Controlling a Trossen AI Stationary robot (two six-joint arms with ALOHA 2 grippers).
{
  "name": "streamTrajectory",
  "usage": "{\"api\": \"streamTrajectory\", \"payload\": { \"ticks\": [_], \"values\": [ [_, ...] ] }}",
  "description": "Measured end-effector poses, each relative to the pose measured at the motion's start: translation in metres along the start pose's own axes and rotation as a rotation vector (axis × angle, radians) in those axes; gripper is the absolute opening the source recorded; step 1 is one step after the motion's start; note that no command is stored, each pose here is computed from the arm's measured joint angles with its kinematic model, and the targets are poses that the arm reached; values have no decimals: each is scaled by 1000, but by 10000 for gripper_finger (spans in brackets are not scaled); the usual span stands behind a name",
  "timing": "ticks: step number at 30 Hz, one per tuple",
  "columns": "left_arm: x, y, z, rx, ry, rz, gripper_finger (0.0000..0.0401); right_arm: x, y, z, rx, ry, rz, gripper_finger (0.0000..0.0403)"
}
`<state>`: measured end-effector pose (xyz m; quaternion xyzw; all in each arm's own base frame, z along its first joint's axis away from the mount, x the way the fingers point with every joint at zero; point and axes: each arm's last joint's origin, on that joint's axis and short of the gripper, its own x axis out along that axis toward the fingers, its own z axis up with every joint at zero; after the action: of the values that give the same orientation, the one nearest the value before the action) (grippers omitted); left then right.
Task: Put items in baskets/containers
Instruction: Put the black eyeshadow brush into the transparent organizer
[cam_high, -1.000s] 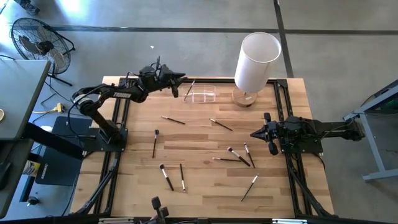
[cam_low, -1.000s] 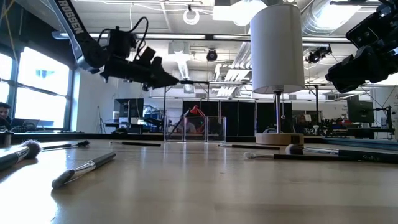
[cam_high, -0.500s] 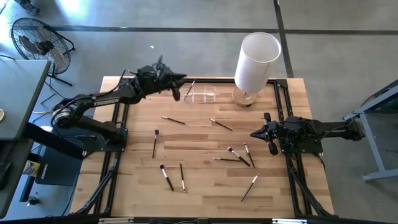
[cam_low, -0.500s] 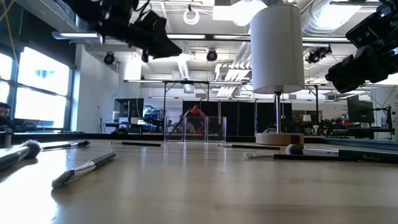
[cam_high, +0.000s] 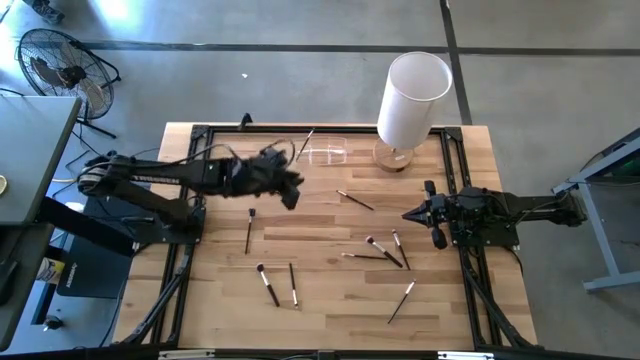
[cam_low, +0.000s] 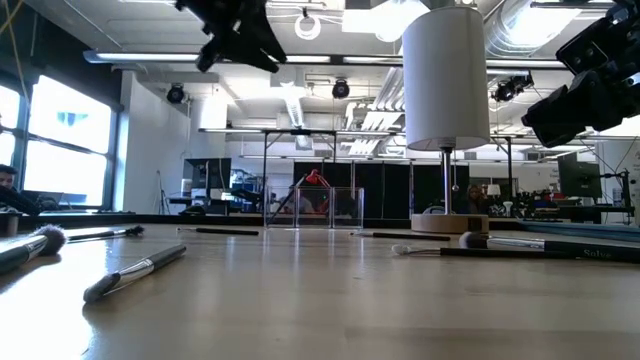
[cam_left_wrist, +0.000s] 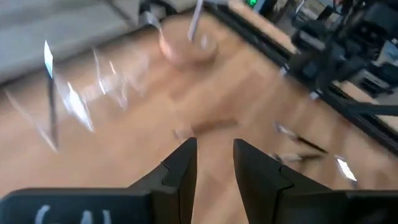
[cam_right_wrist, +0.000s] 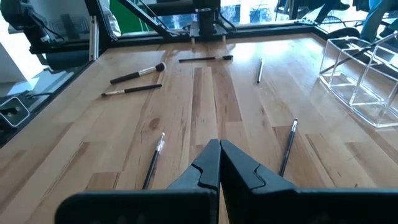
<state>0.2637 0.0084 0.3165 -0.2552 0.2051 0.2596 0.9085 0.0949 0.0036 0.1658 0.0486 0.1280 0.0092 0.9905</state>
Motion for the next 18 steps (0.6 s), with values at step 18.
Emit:
{"api": "streamTrajectory", "payload": {
  "ticks": [18],
  "values": [
    [-28,-17,-78,41,537,79,92,3,1,23,209,-305,-14,0]
  ]
}}
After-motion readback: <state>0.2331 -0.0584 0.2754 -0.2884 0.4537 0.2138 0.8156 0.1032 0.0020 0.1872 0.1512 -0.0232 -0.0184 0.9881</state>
